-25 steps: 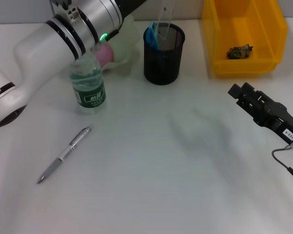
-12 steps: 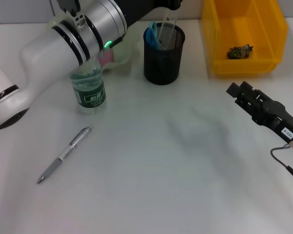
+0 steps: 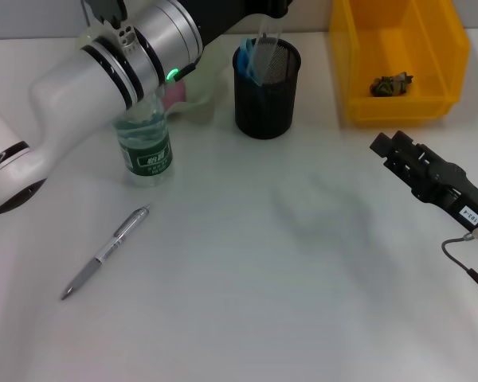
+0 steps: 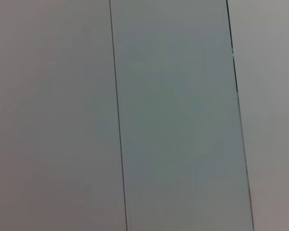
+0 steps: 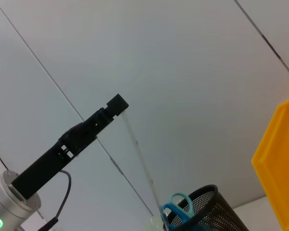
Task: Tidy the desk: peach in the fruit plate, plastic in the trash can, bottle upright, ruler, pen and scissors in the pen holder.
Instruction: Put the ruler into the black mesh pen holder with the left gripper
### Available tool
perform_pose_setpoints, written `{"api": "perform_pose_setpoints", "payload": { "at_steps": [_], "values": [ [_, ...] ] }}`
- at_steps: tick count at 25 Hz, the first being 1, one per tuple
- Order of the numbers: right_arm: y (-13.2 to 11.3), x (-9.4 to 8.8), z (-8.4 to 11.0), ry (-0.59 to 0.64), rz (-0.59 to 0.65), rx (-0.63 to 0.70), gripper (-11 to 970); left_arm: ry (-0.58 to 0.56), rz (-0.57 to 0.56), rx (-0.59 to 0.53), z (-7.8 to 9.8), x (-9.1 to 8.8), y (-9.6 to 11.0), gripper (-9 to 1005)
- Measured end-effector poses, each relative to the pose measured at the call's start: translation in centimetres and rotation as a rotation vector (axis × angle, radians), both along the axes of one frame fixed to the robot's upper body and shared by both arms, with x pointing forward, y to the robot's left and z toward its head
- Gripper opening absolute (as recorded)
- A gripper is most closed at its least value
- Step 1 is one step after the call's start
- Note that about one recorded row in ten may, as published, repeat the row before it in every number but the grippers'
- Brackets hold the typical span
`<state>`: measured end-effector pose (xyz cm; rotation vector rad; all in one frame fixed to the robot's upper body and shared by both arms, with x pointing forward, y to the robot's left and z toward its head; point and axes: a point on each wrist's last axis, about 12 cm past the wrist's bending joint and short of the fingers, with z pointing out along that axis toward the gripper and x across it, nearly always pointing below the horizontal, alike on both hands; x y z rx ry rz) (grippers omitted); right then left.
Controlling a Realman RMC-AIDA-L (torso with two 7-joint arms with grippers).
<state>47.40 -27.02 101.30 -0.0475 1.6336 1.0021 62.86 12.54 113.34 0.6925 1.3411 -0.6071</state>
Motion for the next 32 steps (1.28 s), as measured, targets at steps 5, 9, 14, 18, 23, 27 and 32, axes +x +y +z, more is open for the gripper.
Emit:
{"api": "perform_pose_setpoints", "payload": {
  "at_steps": [5, 9, 14, 18, 23, 27, 32],
  "values": [
    [0.0, 0.1, 0.0, -0.002, 0.001, 0.0, 588, -0.002, -0.001, -0.003, 0.0, 0.0, 0.0, 401],
    [0.0, 0.1, 0.1, -0.003, 0.002, -0.001, 588, -0.008, -0.005, -0.009, 0.2, 0.0, -0.1, 401],
    [0.0, 0.1, 0.1, -0.003, 0.002, -0.001, 589, -0.023, -0.02, -0.04, 1.0, 0.1, -0.7, 401],
    [0.0, 0.1, 0.1, -0.002, 0.001, -0.003, 589, -0.022, -0.018, -0.049, 1.1, 0.2, -0.7, 402],
    [-0.1, 0.1, 0.1, -0.002, -0.001, -0.004, 589, -0.019, -0.015, -0.053, 1.1, 0.2, -0.7, 402],
    [0.0, 0.2, 0.1, -0.004, 0.0, -0.004, 589, -0.015, -0.007, -0.059, 1.0, 0.2, -0.8, 402],
    [0.0, 0.3, 0.1, -0.005, 0.001, -0.005, 588, -0.033, 0.005, -0.044, 0.9, 0.1, -1.0, 403]
  ]
}}
